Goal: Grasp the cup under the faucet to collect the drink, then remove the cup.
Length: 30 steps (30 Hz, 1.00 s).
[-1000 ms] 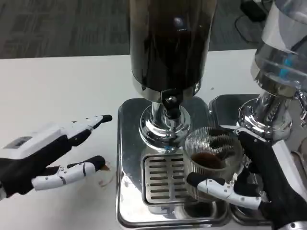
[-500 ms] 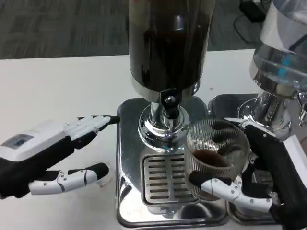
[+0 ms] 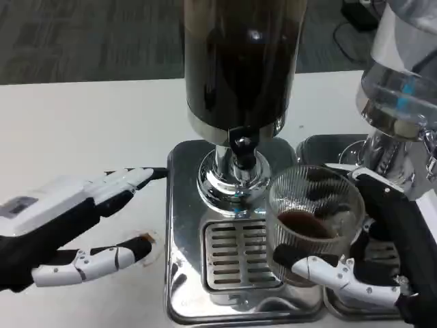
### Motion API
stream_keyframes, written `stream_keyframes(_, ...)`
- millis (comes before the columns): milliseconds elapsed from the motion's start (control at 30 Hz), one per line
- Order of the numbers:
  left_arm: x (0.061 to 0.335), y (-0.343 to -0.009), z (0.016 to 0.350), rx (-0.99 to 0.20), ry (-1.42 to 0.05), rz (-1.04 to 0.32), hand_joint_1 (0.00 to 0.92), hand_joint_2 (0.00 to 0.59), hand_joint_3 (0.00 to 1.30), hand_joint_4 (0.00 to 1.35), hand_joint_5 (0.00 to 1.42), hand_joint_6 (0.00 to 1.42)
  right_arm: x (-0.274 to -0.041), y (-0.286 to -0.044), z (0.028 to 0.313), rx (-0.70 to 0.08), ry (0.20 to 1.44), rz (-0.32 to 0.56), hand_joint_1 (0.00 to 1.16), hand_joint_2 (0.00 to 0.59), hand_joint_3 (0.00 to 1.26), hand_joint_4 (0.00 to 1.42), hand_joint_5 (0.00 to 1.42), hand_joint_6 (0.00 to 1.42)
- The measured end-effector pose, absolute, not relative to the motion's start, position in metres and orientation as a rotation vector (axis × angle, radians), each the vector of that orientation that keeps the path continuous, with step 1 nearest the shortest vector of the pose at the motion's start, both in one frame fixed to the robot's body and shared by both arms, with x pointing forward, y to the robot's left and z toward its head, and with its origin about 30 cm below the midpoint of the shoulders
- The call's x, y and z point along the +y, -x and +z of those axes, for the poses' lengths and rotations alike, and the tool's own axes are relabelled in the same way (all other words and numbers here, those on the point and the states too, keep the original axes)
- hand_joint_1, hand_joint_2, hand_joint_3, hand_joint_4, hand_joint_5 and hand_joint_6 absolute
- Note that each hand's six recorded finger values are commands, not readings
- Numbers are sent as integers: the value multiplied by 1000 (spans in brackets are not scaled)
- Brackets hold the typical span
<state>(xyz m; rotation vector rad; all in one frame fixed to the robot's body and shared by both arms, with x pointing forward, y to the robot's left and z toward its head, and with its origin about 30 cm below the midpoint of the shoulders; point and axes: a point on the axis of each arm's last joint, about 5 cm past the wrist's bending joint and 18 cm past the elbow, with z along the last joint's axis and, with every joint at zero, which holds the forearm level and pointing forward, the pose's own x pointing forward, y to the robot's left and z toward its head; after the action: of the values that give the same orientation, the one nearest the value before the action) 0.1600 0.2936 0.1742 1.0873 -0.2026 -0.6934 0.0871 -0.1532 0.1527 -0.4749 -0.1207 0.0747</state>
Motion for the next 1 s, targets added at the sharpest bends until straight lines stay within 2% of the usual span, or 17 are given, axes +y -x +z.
stream_keyframes(433,283,-152,184,-200,-1069,-687,0,270,0,0,0,0,-165,-87,158,-128,469,78,966,159,502,585,822,1162)
stream_keyframes(700,277,-147,196,-219,-1192,-667,0,278,0,0,0,0,-169,-90,164,-147,471,95,981,169,504,574,825,1162)
stream_keyframes(1000,271,-142,203,-243,-1263,-668,0,293,0,0,0,0,-171,-91,166,-153,476,113,986,171,504,568,825,1141)
